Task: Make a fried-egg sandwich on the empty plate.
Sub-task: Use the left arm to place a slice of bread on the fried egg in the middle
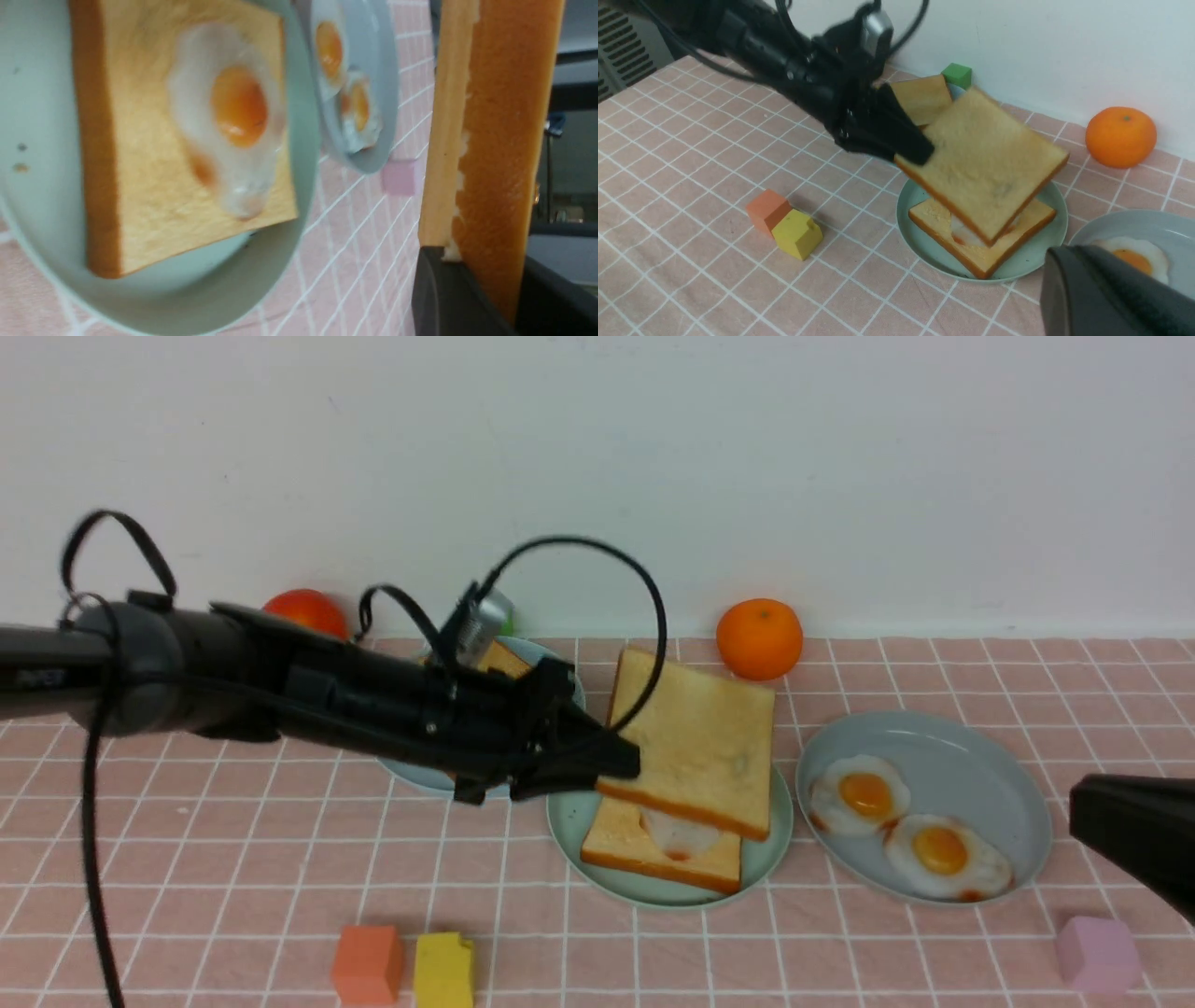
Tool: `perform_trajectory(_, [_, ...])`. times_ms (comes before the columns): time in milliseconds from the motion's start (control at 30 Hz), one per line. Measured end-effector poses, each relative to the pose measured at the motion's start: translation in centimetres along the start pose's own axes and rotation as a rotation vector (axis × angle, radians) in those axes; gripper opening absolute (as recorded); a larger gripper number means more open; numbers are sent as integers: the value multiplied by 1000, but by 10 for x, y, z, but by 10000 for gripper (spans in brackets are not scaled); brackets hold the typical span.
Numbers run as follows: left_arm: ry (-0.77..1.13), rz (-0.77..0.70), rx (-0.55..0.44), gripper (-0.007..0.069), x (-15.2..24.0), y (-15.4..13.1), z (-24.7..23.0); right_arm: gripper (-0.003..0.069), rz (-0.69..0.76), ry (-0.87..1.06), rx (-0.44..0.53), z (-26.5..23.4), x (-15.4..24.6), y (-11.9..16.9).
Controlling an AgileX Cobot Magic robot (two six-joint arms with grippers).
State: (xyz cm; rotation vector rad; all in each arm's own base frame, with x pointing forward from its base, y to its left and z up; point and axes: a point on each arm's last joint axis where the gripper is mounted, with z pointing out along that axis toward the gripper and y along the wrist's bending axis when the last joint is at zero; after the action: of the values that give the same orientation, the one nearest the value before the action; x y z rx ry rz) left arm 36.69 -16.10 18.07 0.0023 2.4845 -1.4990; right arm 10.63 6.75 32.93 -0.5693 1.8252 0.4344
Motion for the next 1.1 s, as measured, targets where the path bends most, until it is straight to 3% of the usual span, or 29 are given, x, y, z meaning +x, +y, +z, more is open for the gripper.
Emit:
perform_trajectory(300, [-34, -71, -76, 136, -3, 33, 16, 60, 24, 2, -1, 0, 0, 0])
perform_trajectory(600, [-35, -103, -96, 136, -3, 40, 19, 76, 26, 36, -15, 0, 3, 1])
perform_trajectory(700, [-34, -101, -102, 217, -3, 41, 19, 81, 27, 42, -18, 0, 4, 2])
perform_trajectory(933, [-7, -59, -116, 517, -2, 39, 17, 87, 27, 43, -18, 0, 4, 2])
perform_trajectory(1100, [39, -9, -173, 603, -9, 24, 9, 88, 27, 43, -18, 0, 4, 2])
